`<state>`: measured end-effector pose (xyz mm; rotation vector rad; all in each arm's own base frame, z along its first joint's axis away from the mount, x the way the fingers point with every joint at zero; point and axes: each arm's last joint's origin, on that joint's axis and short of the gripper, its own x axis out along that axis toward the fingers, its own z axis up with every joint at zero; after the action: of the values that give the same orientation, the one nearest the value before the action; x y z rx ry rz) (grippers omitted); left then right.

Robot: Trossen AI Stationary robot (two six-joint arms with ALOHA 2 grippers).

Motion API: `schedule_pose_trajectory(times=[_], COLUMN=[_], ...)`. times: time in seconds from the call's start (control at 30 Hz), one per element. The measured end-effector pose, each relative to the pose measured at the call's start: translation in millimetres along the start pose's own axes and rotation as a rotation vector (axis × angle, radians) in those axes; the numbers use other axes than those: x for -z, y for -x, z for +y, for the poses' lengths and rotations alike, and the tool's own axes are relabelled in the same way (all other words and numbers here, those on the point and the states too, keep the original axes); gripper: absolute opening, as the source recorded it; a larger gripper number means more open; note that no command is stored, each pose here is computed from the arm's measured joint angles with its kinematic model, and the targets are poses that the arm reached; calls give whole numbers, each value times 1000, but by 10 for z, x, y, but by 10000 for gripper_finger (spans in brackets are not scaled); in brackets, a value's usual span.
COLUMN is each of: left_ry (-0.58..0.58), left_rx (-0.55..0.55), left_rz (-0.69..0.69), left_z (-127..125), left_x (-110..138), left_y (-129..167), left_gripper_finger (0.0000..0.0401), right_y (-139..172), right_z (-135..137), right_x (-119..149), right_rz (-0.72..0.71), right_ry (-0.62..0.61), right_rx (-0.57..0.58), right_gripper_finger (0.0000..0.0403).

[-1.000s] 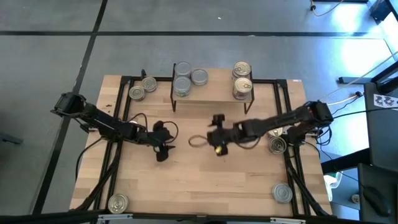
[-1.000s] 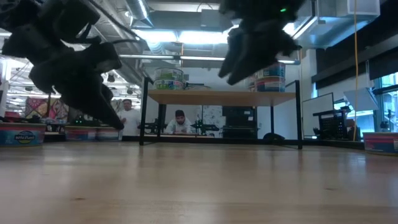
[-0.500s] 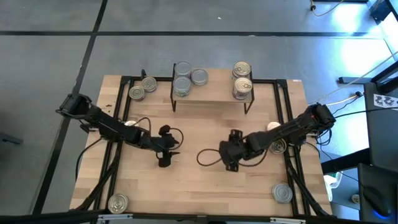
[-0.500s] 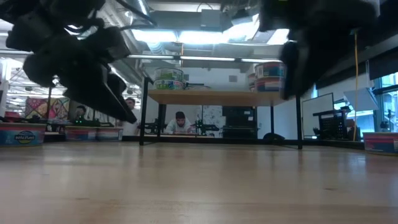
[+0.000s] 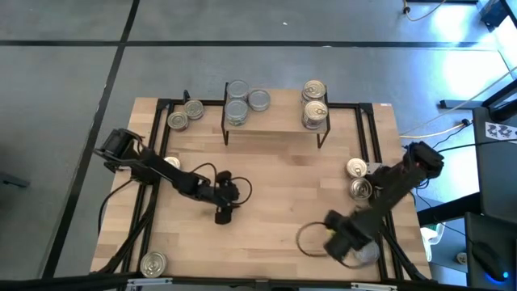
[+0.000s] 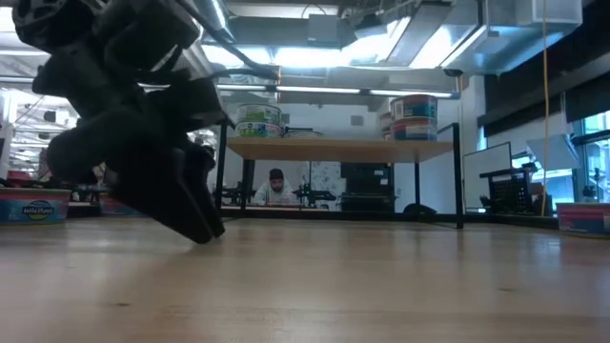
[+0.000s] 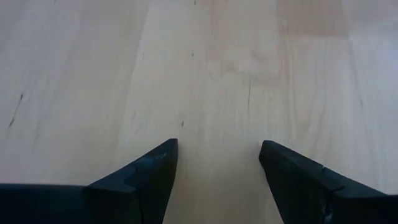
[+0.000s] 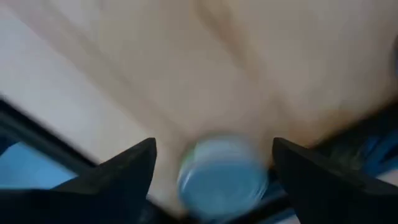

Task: Stack canned seafood by type on shelf
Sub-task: Stack the green white tuna can on top of the other green white tuna can on the shelf

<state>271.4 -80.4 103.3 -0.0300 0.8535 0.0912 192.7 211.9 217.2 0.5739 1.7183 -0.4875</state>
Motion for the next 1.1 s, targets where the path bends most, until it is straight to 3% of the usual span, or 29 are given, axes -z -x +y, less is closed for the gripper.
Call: schedule_pose_trajectory(times=[0.27, 0.4, 0.53, 0.73, 1.1], left_ry=[5, 5, 5, -6, -23], left_rx=[9, 11, 12, 12, 15], left_rz=[-28, -27, -26, -25, -25], left_z=[-20, -20, -21, -21, -22], left_x=[-17, -16, -16, -15, -15], left_y=[-38, -39, -39, -39, -39], left_gripper_finger=[233, 233, 233, 233, 233], right_y=[-98, -210, -406, -645, -599], right_z=[-10, -69, -62, -128, -55], right_x=[482, 579, 632, 581, 186], right_rz=[84, 80, 99, 105, -27], right_ry=[-131, -135, -108, -99, -27], right_rx=[53, 91, 31, -4, -105], right_gripper_finger=[261, 226, 193, 165, 159])
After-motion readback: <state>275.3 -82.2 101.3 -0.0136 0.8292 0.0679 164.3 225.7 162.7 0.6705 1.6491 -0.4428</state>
